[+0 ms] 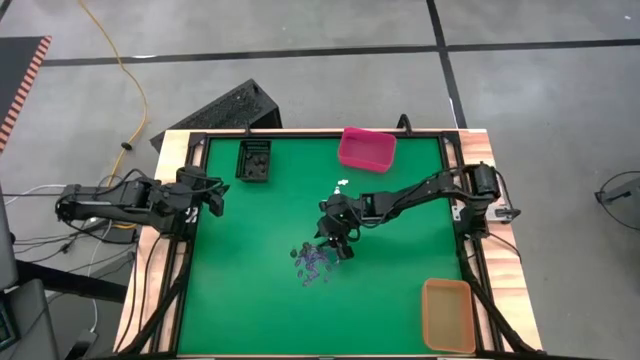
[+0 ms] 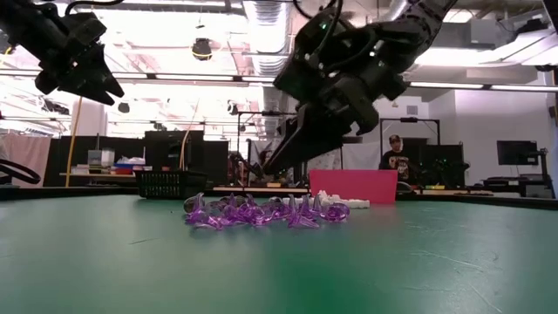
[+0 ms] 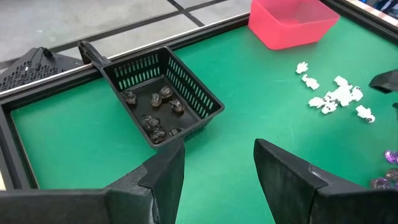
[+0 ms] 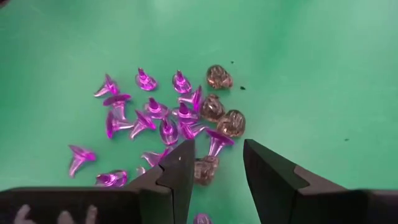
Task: Sort Halloween decoration
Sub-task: Put the brown skull toy into the black bin
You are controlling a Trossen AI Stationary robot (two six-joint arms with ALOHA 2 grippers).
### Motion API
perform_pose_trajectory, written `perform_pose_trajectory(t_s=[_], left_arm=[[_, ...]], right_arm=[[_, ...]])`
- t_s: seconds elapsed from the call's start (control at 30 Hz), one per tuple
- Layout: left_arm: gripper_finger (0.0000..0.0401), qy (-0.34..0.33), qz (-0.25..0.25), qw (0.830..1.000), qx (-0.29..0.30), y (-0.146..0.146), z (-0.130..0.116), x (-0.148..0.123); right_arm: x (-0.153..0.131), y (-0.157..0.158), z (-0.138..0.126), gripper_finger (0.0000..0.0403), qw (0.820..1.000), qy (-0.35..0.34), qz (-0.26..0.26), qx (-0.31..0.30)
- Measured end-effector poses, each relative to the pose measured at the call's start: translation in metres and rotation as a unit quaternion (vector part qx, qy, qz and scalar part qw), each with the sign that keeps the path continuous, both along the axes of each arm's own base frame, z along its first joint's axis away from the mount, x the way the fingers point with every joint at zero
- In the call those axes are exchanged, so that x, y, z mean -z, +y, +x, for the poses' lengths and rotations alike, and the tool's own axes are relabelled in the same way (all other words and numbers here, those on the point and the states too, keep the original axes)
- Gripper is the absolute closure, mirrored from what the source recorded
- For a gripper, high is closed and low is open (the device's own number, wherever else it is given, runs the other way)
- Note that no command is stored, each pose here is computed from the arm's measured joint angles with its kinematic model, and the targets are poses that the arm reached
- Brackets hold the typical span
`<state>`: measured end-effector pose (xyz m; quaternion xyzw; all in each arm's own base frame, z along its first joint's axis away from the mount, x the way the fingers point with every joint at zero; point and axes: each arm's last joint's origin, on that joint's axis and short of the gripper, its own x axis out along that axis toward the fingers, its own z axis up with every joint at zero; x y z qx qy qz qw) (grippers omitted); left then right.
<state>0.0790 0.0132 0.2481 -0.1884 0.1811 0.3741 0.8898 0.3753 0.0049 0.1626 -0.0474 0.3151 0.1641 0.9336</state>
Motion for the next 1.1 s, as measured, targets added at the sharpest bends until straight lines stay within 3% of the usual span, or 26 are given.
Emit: perform_pose_trajectory(t_s=[0.1,1.1], left_arm=[[0.0218,0.000,0.000,1.000,0.000,0.000,0.000,0.000],[0.0218,-0.004,-0.006,1.000,-0.003,0.000,0.000,0.000]], right_arm=[[0.011,0.002,0.003,0.0236,1.000,0.009,0.008,-0.003],[0.019,-0.001,0.003,0.0239,1.000,0.026,0.018,-0.001]])
